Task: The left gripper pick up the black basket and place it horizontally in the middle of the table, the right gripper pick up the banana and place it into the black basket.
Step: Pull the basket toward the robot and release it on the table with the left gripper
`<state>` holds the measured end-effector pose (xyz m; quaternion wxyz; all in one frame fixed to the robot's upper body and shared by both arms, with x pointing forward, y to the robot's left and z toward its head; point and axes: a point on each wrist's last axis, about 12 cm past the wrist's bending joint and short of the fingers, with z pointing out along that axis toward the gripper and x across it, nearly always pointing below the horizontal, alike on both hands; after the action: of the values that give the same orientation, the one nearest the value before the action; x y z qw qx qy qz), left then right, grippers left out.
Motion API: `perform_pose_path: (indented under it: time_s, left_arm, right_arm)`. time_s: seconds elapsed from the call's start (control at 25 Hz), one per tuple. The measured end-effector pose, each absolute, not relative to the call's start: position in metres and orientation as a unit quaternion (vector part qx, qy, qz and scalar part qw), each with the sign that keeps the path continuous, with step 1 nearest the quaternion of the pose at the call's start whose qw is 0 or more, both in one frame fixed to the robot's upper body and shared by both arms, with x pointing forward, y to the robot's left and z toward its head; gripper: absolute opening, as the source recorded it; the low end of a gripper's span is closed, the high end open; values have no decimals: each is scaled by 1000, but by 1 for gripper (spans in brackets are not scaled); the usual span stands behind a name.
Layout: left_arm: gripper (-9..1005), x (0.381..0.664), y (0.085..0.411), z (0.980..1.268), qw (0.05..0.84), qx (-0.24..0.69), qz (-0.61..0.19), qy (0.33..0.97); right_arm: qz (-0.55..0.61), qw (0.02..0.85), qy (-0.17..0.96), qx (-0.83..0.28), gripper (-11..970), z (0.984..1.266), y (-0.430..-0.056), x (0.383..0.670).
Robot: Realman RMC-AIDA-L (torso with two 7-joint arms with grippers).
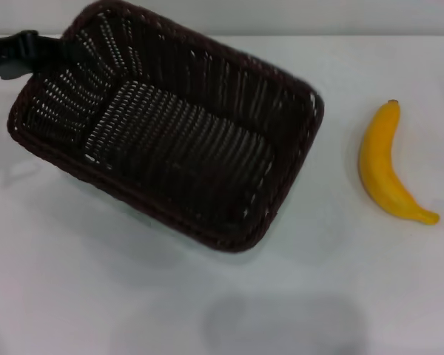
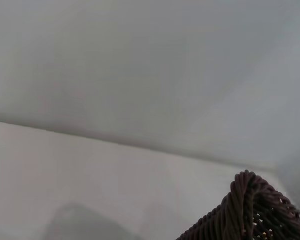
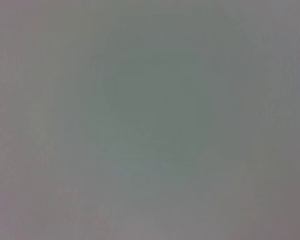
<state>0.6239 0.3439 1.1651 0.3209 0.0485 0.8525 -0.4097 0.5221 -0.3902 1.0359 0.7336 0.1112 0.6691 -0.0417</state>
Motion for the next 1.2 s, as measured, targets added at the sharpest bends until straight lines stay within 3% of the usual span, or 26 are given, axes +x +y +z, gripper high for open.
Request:
perform_pose_path:
  time_s: [0.24,0.52,0.92,1.2]
  left_arm:
    - [207,606,355,1146,325,-54,-460,824]
    - [207,591,350,1104,353,-165,-468,793]
    - [230,585,314,1074,330,-183,-471,797]
    - [285,587,310,1069,330,-179,-460,805]
  right_arm:
    - [-46,731,671,111,873,1037,-393,523]
    - [-56,722,680,110,873,1037,-399,526]
    - [-56,720,683,111,873,1037,-399,528]
    - [-55,719,684,109,873,1037,-398,529]
